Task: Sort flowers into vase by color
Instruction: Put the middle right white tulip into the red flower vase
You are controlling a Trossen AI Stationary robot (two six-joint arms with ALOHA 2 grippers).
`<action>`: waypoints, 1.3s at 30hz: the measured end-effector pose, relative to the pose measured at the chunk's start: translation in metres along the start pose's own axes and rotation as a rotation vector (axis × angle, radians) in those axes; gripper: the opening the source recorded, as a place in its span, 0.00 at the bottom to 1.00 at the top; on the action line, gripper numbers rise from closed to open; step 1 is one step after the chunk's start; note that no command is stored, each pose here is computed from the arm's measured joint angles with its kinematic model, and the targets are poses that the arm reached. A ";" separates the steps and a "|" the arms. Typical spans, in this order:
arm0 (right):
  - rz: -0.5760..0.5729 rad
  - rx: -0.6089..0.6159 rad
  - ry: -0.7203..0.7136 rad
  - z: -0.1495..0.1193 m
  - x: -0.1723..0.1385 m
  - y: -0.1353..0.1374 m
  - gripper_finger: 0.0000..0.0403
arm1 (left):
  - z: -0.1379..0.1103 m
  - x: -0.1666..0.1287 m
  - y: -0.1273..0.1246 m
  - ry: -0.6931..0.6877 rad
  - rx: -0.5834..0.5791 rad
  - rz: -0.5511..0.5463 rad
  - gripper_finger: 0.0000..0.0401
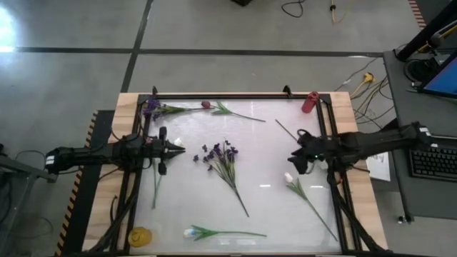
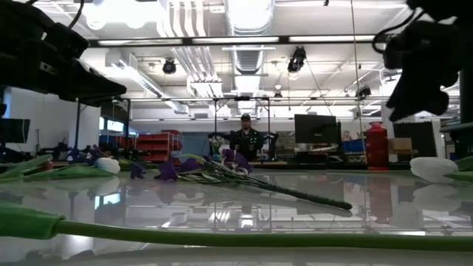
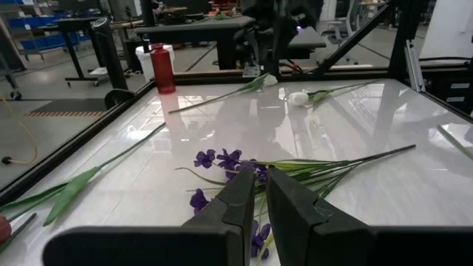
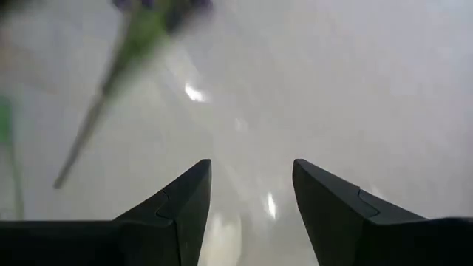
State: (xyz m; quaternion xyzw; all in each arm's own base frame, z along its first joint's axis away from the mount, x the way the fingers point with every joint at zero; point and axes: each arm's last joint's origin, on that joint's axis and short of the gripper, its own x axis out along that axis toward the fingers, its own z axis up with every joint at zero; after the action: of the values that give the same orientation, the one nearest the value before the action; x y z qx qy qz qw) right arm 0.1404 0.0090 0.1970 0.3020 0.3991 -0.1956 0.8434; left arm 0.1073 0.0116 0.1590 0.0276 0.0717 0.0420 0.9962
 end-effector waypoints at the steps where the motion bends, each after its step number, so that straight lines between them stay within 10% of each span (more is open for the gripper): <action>1: -0.015 0.038 0.039 0.003 0.000 0.004 0.45 | 0.000 0.000 0.000 0.000 0.000 0.000 0.06; 11: -0.057 0.371 0.499 0.022 0.027 0.059 0.55 | 0.000 0.000 0.000 0.000 0.000 0.000 0.06; 31: -0.419 0.100 0.728 -0.023 0.091 0.077 0.43 | 0.003 0.000 0.000 -0.032 -0.044 0.001 0.06; 39: -0.379 0.071 0.720 -0.023 0.095 0.078 0.26 | 0.015 -0.001 0.001 -0.153 -0.792 -0.054 0.06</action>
State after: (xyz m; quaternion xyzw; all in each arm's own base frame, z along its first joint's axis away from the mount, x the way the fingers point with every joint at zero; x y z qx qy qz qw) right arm 0.2304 0.0737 0.1378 0.3011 0.7103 -0.2430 0.5880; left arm 0.1082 0.0117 0.1745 -0.3570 -0.0239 0.0378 0.9330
